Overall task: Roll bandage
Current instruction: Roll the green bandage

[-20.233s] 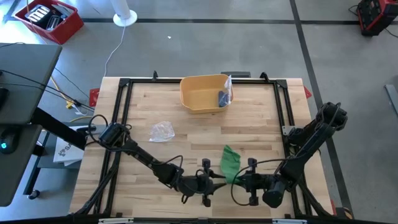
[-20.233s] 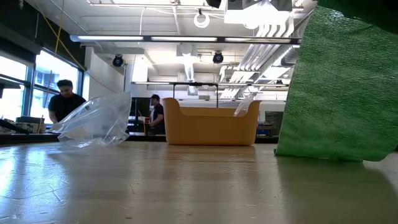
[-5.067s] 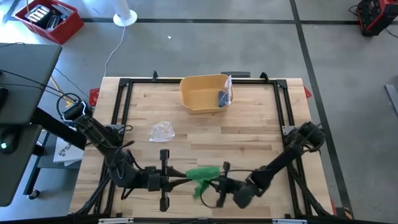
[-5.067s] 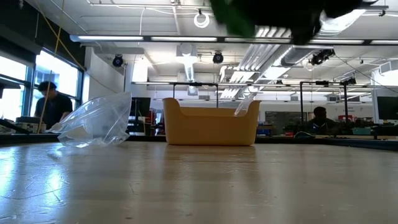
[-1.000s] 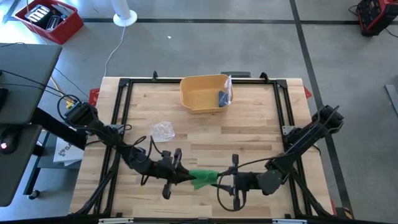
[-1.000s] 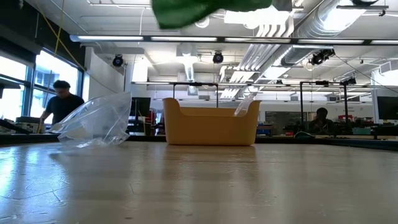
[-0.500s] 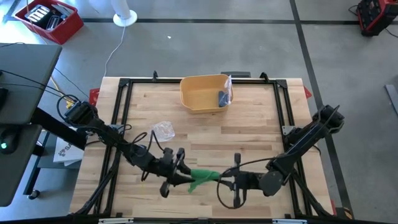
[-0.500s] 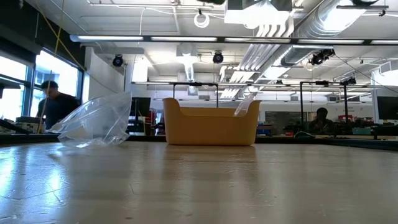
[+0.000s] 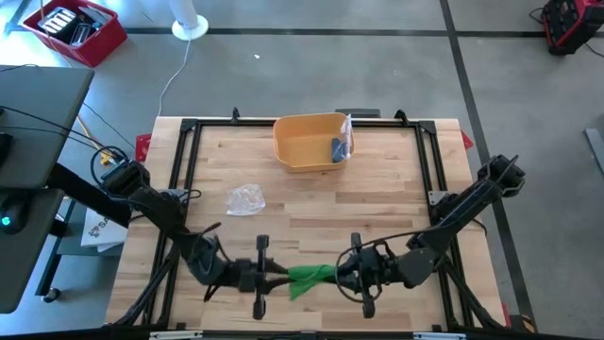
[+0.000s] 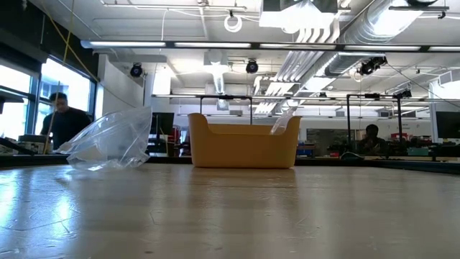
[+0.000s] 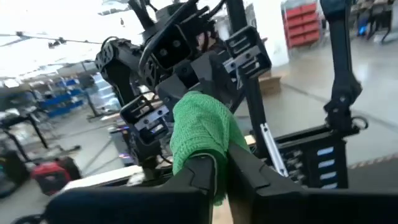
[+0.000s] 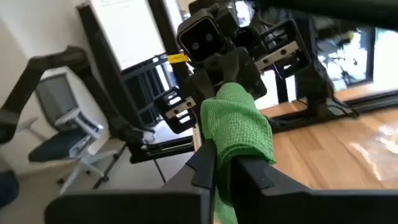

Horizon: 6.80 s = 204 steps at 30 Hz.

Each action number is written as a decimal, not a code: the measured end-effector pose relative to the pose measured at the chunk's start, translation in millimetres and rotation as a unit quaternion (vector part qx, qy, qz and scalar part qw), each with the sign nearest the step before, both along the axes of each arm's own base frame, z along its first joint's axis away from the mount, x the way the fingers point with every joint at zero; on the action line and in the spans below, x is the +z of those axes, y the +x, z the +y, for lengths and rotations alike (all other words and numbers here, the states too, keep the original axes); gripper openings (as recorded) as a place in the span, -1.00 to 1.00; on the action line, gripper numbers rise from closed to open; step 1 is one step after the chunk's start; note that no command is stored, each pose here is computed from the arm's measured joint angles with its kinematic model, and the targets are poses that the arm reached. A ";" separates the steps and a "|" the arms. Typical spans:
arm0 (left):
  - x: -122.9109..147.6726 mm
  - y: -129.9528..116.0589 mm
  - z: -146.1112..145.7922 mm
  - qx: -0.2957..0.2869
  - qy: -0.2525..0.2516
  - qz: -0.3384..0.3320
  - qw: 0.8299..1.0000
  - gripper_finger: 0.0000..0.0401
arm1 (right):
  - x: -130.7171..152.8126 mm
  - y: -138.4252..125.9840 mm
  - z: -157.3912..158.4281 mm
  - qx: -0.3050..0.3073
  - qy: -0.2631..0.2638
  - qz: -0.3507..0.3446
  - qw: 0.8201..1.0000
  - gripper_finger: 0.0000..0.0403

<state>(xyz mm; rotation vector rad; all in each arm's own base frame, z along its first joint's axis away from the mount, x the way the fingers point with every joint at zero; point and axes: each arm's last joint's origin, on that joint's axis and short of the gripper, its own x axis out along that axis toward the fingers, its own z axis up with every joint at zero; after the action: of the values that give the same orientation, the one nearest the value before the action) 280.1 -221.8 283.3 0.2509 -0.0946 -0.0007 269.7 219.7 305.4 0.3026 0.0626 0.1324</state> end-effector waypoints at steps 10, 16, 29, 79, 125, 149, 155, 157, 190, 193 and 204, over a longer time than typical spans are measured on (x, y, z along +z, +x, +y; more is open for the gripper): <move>15.7 7.4 -2.7 -0.014 -0.163 0.021 0.986 -0.97 | -2.0 -1.5 1.8 0.024 -0.227 -0.023 0.973 -0.29; 17.6 13.1 4.8 -0.040 -0.263 0.020 0.964 -0.92 | -9.5 -0.9 3.5 -0.051 -0.316 -0.005 0.947 -0.68; 8.9 15.1 4.6 -0.030 -0.063 0.057 0.996 -0.36 | 3.6 -9.5 -0.9 -0.040 -0.021 0.009 0.999 -0.94; 2.3 6.0 -0.6 0.036 -0.087 0.090 0.991 -0.97 | -7.7 -6.4 -1.1 0.009 -0.032 0.057 0.998 -0.63; -105.9 25.6 68.2 -0.008 -0.446 0.236 0.863 -0.95 | -54.2 -34.3 28.5 0.009 -0.217 0.158 0.963 -0.08; -168.2 55.0 127.9 0.038 -0.481 0.275 0.832 -0.95 | -179.0 52.1 -34.0 0.033 -0.370 0.349 0.860 -0.09; -171.9 54.5 135.0 0.070 -0.461 0.283 0.838 -0.95 | -180.8 64.9 -58.1 0.072 -0.355 0.370 0.856 -0.16; -172.0 54.3 135.1 0.072 -0.455 0.283 0.841 -0.95 | -181.8 67.7 -65.7 0.082 -0.342 0.380 0.855 -0.23; -181.3 34.2 93.1 -0.017 -0.175 0.357 0.918 -0.30 | -67.7 37.4 -62.2 -0.070 -0.117 0.246 0.960 -1.00; -181.2 34.0 92.5 -0.018 -0.167 0.355 0.919 -0.30 | -62.2 37.9 -70.0 -0.094 -0.106 0.240 0.960 -1.00; -181.6 35.4 94.2 0.022 -0.177 0.335 0.925 -0.75 | -51.5 35.2 -87.9 -0.143 -0.129 0.237 0.952 -1.00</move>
<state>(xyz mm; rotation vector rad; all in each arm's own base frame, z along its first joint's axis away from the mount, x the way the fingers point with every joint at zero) 315.4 -127.6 101.6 -0.1191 0.5904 -0.0250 304.9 131.8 253.8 0.0737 0.5066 -0.2390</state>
